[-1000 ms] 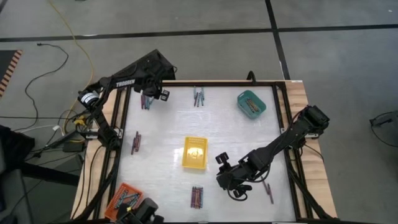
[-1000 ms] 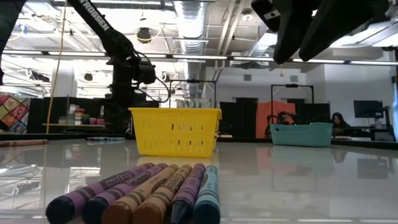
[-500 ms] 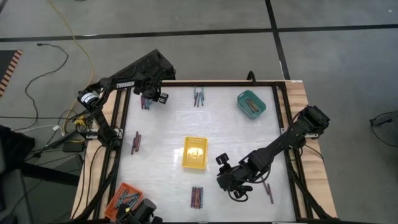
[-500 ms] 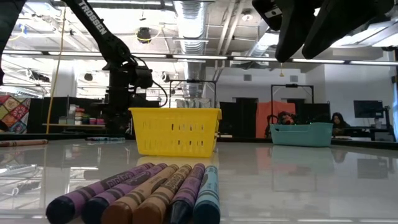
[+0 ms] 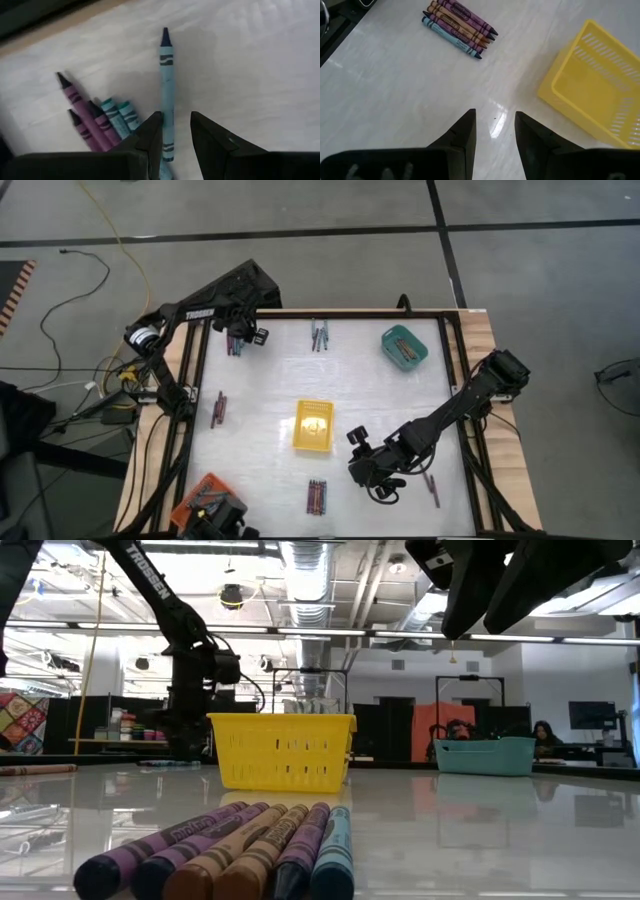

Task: Sort crayons
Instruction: Put the dark blue crayon into the orange basket, then put the light blue crayon into the orange basket

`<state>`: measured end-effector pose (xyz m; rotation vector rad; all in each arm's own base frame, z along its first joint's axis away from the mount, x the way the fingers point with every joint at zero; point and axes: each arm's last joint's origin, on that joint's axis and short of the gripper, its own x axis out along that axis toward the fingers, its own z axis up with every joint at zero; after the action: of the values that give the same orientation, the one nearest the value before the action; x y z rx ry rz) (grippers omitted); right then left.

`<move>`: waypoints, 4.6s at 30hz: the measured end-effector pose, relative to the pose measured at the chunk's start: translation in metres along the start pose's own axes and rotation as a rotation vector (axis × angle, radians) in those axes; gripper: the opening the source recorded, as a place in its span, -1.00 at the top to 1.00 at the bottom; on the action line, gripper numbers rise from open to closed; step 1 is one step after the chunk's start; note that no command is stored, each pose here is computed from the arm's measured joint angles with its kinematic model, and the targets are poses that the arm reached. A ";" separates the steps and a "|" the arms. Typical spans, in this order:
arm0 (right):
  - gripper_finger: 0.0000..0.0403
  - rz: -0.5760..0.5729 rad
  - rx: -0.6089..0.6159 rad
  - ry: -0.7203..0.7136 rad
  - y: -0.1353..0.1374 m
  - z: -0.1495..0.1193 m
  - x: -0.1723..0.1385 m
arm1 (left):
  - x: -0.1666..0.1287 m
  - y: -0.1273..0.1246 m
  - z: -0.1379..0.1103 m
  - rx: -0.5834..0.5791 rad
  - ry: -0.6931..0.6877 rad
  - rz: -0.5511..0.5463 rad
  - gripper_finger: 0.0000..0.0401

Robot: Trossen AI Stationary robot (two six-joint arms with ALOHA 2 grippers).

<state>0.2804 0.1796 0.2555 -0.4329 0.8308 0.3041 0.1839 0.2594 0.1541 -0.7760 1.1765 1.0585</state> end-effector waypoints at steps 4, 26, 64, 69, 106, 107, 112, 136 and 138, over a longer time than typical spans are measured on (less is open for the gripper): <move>0.34 0.000 0.013 0.000 0.000 0.000 0.000 | 0.013 -0.001 -0.001 0.011 0.054 -0.005 0.55; 0.34 0.001 0.008 0.005 0.001 0.000 0.000 | -0.005 -0.030 0.010 0.116 0.113 0.013 0.99; 0.34 0.003 -0.028 0.001 0.003 0.000 -0.001 | -0.252 -0.140 -0.292 0.537 0.048 -0.142 1.00; 0.34 -0.003 -0.005 -0.001 0.000 0.000 0.000 | -0.256 -0.142 -0.353 0.542 0.072 -0.208 1.00; 0.34 -0.037 0.124 -0.073 -0.017 0.007 0.004 | -0.212 -0.125 -0.508 0.480 0.120 -0.117 0.54; 0.34 -0.038 0.125 -0.074 -0.018 0.007 0.004 | -0.212 -0.125 -0.508 0.479 0.120 -0.117 0.50; 0.34 -0.037 0.124 -0.074 -0.017 0.007 0.004 | -0.212 -0.125 -0.508 0.476 0.121 -0.116 0.40; 0.34 -0.038 0.124 -0.074 -0.018 0.007 0.004 | -0.210 -0.122 -0.494 0.493 -0.029 -0.066 0.37; 0.34 -0.038 0.124 -0.074 -0.018 0.007 0.004 | -0.209 -0.126 -0.481 0.496 -0.128 -0.046 0.37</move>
<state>0.2951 0.1680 0.2609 -0.3196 0.7639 0.2309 0.1305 -0.2712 0.2359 -0.3394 1.2363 0.7205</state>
